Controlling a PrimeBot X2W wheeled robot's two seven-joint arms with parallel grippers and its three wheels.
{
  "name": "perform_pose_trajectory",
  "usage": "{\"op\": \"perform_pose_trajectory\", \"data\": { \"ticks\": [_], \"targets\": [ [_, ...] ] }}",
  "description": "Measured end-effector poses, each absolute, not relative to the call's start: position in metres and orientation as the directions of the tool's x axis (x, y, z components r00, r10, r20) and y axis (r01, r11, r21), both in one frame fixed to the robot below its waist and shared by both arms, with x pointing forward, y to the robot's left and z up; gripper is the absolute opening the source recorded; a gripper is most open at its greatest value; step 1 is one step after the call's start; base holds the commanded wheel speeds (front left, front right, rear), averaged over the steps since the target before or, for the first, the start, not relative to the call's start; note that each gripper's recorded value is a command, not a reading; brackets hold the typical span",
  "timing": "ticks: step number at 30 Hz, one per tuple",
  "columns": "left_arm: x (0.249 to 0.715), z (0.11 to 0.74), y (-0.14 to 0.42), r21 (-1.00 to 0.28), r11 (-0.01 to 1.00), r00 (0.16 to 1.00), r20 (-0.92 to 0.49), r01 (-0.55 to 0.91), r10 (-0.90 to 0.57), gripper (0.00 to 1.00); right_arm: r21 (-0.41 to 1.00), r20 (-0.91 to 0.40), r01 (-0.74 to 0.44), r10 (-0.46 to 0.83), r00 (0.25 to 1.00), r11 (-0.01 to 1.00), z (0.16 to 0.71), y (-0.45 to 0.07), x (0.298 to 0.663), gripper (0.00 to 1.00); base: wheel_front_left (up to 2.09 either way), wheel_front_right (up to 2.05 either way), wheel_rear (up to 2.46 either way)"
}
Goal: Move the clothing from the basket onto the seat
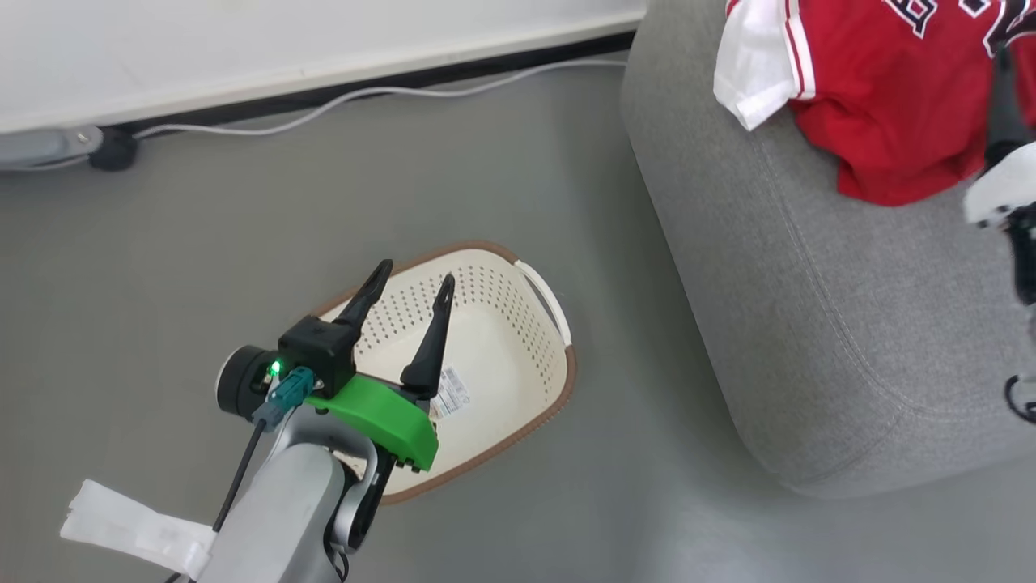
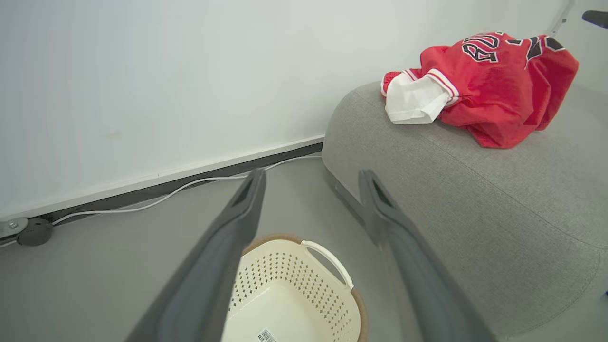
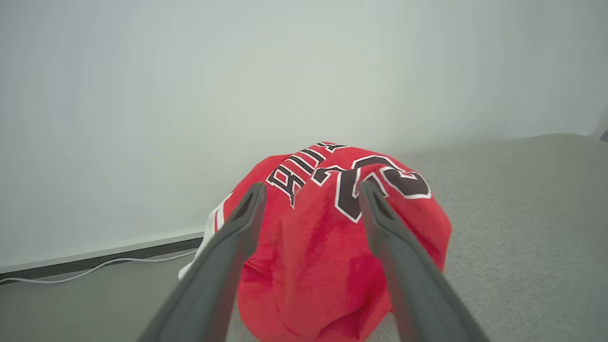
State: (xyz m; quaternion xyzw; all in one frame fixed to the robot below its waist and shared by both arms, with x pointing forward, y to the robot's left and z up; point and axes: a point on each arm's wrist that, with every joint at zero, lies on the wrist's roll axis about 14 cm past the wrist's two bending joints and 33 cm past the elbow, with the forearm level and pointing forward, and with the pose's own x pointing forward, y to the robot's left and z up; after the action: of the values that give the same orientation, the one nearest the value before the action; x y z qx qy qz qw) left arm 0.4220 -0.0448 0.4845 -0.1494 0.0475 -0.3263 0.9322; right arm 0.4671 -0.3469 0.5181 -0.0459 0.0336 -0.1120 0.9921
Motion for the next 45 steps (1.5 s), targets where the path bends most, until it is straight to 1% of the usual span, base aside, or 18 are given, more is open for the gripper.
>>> {"op": "perform_pose_trajectory", "data": {
  "ticks": [2,3,9,13,17,24,31,38,45],
  "targets": [
    [0.420,0.487,-0.036,-0.307,0.763,0.803,0.007,0.569,-0.596,1.00,-0.080,-0.055,0.170,-0.175,0.983,0.982,0.517,-0.325,0.469,1.00,0.00,0.00,0.00],
    [0.420,0.487,-0.036,-0.307,0.763,0.803,0.007,0.569,-0.596,1.00,-0.080,-0.055,0.170,-0.175,0.983,0.982,0.517,-0.325,0.469,1.00,0.00,0.00,0.00],
    [0.414,0.489,0.003,-0.305,0.834,0.874,-0.012,0.460,-0.487,1.00,0.013,-0.060,0.043,-0.042,0.997,0.999,0.506,-0.258,0.467,1.00,0.00,0.00,0.00],
    [0.410,0.490,0.035,-0.310,0.878,0.921,-0.016,0.366,-0.389,1.00,0.088,-0.056,-0.040,0.045,0.997,0.995,0.501,-0.209,0.460,1.00,0.00,0.00,0.00],
    [0.403,0.493,0.063,-0.295,0.908,0.949,-0.018,0.296,-0.315,1.00,0.142,-0.059,-0.104,0.113,0.992,0.984,0.495,-0.170,0.447,1.00,0.00,0.00,0.00],
    [0.386,0.497,0.106,-0.281,0.941,0.979,-0.011,0.190,-0.201,1.00,0.139,-0.050,-0.192,0.201,0.978,0.971,0.493,-0.129,0.422,1.00,0.00,0.00,0.00],
    [0.376,0.513,0.134,-0.290,0.949,0.993,0.040,0.119,-0.112,1.00,0.117,0.001,-0.218,0.219,0.976,0.969,0.506,-0.111,0.406,1.00,0.00,0.00,0.00],
    [0.364,0.514,0.150,-0.294,0.953,0.997,0.048,0.078,-0.067,1.00,0.136,0.015,-0.184,0.184,0.983,0.973,0.505,-0.114,0.391,1.00,0.00,0.00,0.00],
    [0.352,0.505,0.160,-0.286,0.957,0.999,0.023,0.041,-0.036,1.00,0.152,0.005,-0.149,0.150,0.989,0.977,0.498,-0.119,0.376,1.00,0.00,0.00,0.00]
  ]
}}
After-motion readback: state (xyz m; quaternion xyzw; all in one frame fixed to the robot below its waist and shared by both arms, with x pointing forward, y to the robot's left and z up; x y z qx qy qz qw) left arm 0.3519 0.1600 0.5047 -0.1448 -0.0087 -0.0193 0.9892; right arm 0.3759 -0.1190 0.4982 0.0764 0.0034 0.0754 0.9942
